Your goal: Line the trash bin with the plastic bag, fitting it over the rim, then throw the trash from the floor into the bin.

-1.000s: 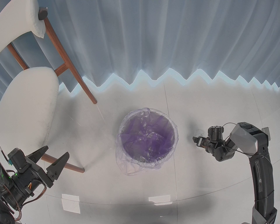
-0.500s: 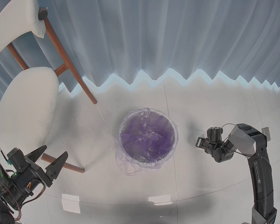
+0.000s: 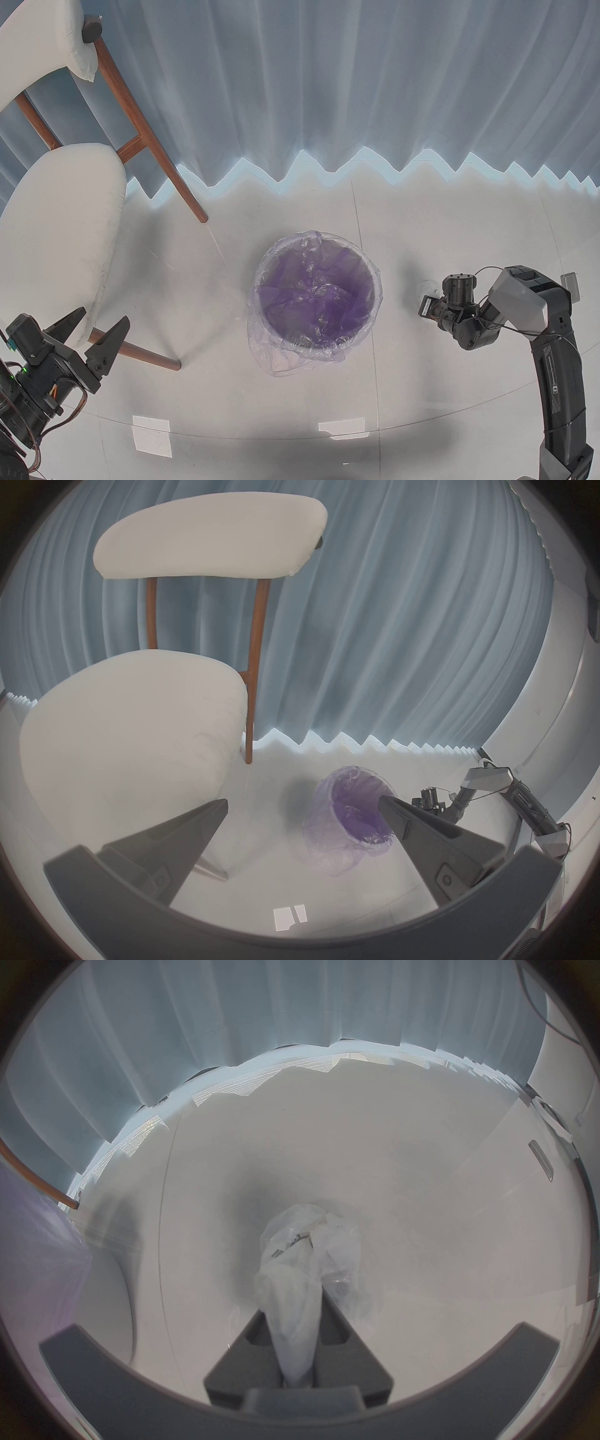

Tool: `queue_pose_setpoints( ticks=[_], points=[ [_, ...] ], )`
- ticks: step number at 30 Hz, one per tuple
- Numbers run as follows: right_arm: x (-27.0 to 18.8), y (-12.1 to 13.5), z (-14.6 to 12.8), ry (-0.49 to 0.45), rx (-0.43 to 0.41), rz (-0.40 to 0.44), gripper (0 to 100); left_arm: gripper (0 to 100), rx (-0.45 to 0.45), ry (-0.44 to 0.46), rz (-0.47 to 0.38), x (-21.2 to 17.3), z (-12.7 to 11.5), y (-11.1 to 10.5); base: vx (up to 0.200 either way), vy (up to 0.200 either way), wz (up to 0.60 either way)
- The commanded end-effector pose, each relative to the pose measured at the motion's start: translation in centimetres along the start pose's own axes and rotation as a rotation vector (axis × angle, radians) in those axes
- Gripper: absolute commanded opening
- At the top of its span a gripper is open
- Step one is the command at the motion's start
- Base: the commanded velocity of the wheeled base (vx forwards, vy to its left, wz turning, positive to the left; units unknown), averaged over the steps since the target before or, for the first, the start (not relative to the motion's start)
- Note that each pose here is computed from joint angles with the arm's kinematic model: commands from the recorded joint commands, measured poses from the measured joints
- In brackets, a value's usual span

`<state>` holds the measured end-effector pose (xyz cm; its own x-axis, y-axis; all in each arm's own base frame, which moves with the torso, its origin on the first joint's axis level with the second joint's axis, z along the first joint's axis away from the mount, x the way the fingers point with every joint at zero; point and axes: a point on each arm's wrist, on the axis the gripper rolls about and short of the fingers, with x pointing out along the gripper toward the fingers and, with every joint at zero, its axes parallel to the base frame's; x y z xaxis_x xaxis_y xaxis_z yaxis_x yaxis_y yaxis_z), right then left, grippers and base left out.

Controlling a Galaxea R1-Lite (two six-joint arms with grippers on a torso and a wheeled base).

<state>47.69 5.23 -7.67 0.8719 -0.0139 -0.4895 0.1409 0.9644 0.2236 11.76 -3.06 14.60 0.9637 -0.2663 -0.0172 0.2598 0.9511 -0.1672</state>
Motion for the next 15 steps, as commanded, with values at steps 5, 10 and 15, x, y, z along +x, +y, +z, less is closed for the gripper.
queue_pose_setpoints(
  ticks=[5, 10, 15],
  points=[
    [-1.6, 0.0, 0.5, -0.005, 0.000, -0.001, 0, 100, -0.002, -0.123, 0.087, -2.4, 1.0, 0.8, 0.000, 0.000, 0.00],
    [-3.2, -0.2, 0.4, -0.018, -0.004, -0.005, 0, 100, 0.005, -0.105, 0.086, -4.6, 0.6, 0.6, 0.000, 0.000, 0.00],
    [-4.9, -0.6, 0.1, -0.023, 0.001, -0.011, 0, 100, 0.005, -0.115, 0.092, -7.2, -0.2, 0.4, 0.000, 0.000, 0.00]
  ],
)
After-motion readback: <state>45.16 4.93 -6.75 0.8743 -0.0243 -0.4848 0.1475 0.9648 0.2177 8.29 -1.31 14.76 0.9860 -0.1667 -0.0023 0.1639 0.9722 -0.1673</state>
